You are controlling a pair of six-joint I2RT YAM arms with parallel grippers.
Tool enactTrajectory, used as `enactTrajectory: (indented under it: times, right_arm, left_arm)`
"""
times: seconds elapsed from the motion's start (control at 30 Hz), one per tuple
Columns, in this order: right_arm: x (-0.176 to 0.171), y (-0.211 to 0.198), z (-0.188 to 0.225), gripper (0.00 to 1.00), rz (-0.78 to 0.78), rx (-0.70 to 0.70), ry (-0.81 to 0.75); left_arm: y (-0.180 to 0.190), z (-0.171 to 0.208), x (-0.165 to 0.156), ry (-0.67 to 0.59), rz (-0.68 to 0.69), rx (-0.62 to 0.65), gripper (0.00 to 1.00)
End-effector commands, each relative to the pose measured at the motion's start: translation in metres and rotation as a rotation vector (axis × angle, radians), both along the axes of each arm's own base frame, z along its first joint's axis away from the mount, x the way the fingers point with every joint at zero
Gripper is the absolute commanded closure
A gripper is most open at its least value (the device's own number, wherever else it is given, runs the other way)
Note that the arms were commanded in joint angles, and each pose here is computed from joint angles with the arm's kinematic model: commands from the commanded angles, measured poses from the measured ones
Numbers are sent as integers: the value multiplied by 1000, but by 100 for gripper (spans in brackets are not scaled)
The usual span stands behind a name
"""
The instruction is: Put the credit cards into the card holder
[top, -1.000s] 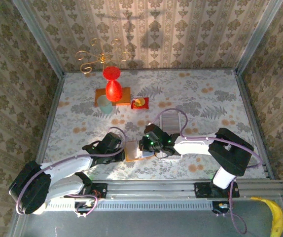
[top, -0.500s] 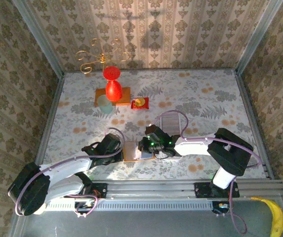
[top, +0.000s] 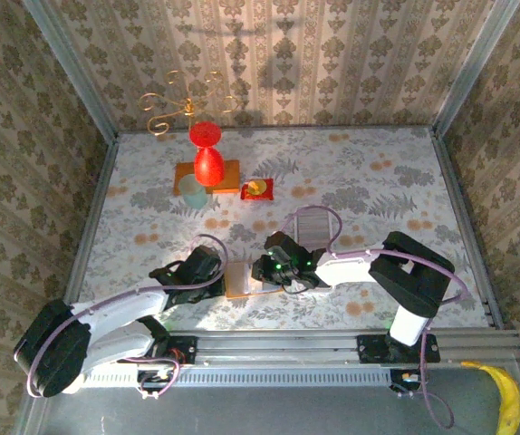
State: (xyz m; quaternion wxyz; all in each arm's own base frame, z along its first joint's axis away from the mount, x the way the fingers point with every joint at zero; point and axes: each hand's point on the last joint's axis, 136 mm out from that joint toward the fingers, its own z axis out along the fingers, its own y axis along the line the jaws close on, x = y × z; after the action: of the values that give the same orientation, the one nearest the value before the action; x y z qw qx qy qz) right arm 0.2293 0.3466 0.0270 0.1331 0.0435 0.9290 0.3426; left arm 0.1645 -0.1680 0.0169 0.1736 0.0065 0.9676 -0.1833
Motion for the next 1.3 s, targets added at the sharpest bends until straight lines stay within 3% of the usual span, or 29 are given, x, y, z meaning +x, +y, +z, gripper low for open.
enactTrajectory:
  times: [0.0, 0.17, 0.7, 1.07, 1.27]
  right_arm:
    - [-5, -10, -18, 76, 9, -95, 35]
    - [-5, -13, -21, 72, 13, -121, 34]
    - [-7, -13, -26, 71, 59, -203, 39]
    - [-5, -8, -18, 65, 84, -230, 2]
    - [-2, -12, -8, 46, 83, -273, -28]
  left_arm:
    - [20, 2, 2, -9, 44, 83, 91]
    - [18, 10, 3, -19, 47, 61, 89]
    - [-27, 42, 15, -50, 49, -278, 80]
    - [-28, 14, 11, 21, 39, -230, 79]
    - [-18, -2, 8, 39, 47, -165, 80]
